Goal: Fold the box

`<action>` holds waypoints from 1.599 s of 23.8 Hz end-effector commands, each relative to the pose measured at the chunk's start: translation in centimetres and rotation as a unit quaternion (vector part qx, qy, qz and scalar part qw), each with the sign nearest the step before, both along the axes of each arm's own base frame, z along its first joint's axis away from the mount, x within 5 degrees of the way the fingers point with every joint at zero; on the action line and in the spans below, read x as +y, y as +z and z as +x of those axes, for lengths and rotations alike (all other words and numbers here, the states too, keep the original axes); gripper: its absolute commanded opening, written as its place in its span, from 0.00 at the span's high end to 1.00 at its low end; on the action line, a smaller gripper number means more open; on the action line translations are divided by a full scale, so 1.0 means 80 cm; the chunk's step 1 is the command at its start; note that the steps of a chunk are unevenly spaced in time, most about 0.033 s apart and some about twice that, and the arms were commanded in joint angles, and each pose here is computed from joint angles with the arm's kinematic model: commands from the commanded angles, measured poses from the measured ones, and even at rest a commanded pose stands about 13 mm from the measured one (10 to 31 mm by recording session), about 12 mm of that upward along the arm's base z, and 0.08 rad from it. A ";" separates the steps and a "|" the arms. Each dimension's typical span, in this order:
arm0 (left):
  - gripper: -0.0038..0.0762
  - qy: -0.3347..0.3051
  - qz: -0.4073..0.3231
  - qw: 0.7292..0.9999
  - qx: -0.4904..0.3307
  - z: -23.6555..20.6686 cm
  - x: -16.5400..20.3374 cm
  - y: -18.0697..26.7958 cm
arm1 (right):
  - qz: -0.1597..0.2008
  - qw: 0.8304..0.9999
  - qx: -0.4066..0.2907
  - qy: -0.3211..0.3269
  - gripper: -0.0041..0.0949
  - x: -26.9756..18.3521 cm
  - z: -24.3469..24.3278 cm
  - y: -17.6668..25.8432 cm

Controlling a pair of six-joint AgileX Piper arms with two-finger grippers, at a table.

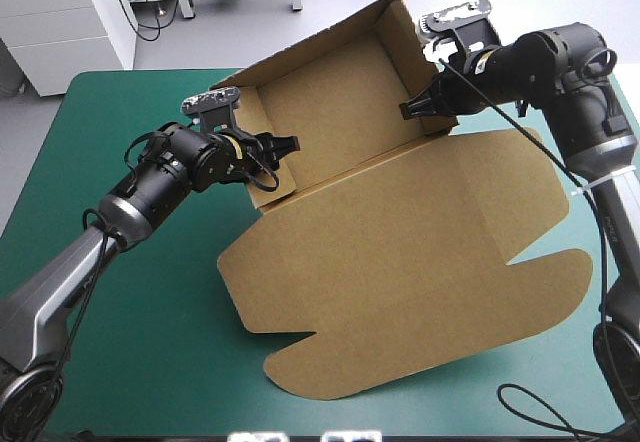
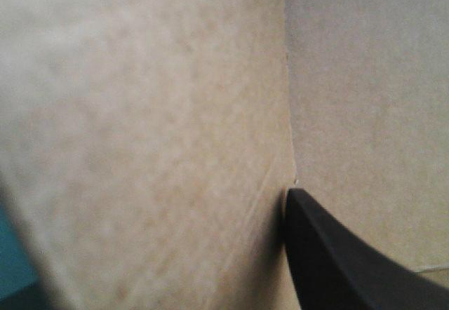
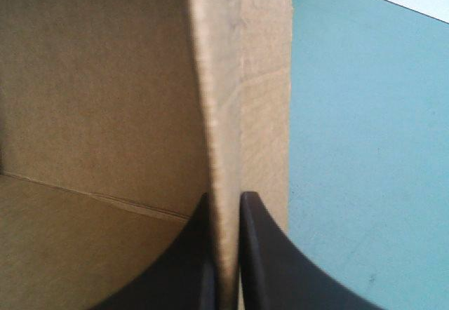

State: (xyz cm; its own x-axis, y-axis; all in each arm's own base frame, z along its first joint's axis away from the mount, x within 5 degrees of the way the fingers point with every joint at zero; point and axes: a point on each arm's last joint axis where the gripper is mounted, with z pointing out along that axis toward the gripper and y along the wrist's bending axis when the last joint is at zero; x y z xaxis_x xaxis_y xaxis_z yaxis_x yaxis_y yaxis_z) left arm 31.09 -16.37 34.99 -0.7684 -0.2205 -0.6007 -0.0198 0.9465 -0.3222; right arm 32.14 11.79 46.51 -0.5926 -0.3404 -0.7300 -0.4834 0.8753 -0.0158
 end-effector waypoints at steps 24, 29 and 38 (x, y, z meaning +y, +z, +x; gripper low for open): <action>0.96 -0.056 0.114 0.992 0.002 0.028 -0.005 0.035 | -0.026 0.986 0.119 -0.114 0.98 0.007 0.077 -0.092; 0.96 -0.057 0.125 0.990 0.037 0.052 -0.015 -0.003 | -0.058 0.982 0.134 -0.122 0.98 0.006 0.089 -0.117; 0.96 -0.033 0.104 0.990 0.085 0.085 0.005 -0.038 | -0.049 0.973 0.184 -0.133 0.98 -0.004 0.114 -0.160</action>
State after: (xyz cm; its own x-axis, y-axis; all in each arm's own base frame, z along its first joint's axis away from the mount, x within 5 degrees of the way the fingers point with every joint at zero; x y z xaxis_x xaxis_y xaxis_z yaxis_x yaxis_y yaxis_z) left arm 37.85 -17.16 29.01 -0.9089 -0.0448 -0.4145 -0.0067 0.9956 -0.0931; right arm 41.57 13.17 31.30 -0.9071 -0.2124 -0.3634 -0.2505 0.9662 0.0605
